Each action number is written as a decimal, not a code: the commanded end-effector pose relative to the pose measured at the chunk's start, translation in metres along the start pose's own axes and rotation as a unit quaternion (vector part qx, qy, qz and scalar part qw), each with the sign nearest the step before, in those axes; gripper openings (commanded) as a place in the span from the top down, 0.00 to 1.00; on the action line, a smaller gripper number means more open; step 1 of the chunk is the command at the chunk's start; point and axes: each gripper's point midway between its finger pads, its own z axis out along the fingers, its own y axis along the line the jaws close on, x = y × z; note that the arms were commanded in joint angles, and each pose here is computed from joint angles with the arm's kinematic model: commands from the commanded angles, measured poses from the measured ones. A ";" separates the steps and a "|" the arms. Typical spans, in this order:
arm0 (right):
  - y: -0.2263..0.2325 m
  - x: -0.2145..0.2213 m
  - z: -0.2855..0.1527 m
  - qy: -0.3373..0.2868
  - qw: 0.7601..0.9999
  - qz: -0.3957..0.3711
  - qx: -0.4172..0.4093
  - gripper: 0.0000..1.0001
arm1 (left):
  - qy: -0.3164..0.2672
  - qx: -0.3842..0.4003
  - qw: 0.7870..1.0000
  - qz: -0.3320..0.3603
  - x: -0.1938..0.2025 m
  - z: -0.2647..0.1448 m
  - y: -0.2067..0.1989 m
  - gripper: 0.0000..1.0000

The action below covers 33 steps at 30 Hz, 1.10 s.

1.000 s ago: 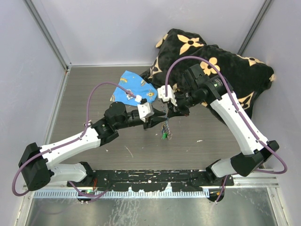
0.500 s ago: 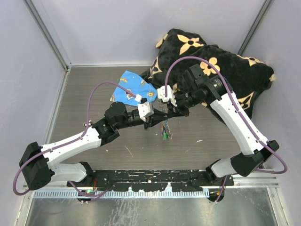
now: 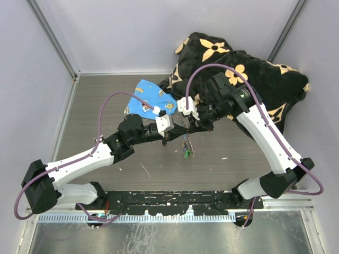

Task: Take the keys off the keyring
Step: Remove the key from the keyring.

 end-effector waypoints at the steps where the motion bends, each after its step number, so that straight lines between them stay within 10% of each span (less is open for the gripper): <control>1: 0.002 -0.025 -0.008 -0.046 0.998 -0.034 0.004 0.99 | -0.025 0.009 0.999 0.017 -0.030 -0.002 -0.002 1.00; 33: 0.001 -0.026 -0.016 -0.126 0.992 0.011 -0.006 0.59 | -0.142 -0.055 0.986 -0.061 -0.069 -0.019 0.009 1.00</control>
